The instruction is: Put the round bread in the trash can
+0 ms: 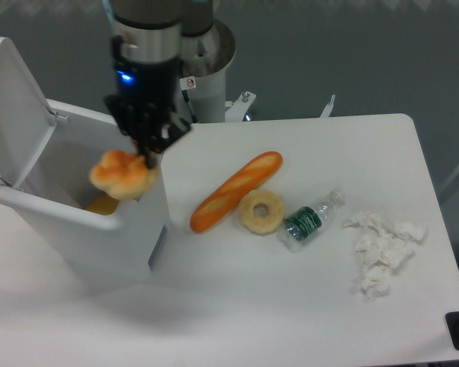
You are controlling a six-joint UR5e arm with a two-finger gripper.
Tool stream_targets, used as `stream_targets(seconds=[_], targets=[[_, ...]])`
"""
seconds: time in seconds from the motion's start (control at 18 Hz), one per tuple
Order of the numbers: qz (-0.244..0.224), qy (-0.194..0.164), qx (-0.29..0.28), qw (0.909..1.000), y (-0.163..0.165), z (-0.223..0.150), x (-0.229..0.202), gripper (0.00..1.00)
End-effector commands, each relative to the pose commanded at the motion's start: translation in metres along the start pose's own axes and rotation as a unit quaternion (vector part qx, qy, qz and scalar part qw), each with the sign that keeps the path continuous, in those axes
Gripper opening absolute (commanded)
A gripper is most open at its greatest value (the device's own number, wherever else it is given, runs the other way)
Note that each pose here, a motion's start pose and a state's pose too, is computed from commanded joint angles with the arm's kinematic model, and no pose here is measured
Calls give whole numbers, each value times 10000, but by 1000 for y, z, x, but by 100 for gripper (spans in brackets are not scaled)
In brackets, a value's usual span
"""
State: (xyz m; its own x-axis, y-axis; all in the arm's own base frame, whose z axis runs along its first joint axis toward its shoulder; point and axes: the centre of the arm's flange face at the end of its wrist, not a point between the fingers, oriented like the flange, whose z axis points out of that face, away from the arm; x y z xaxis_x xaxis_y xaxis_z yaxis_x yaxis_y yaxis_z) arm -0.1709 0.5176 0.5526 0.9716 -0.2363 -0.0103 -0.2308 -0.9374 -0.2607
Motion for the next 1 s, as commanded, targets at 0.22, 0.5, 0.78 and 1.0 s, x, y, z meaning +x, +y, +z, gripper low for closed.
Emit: stream_targets(seconds=[0.22,0.5,0.78,1.0], targets=[[11,472,191,9987,-6,21,11,50],[-91,551,287,9980,-5,26,0,100],[-444,372,348,9977,19,12,-35,100],[-863,-247,640,9939,63,-12,-102,100]])
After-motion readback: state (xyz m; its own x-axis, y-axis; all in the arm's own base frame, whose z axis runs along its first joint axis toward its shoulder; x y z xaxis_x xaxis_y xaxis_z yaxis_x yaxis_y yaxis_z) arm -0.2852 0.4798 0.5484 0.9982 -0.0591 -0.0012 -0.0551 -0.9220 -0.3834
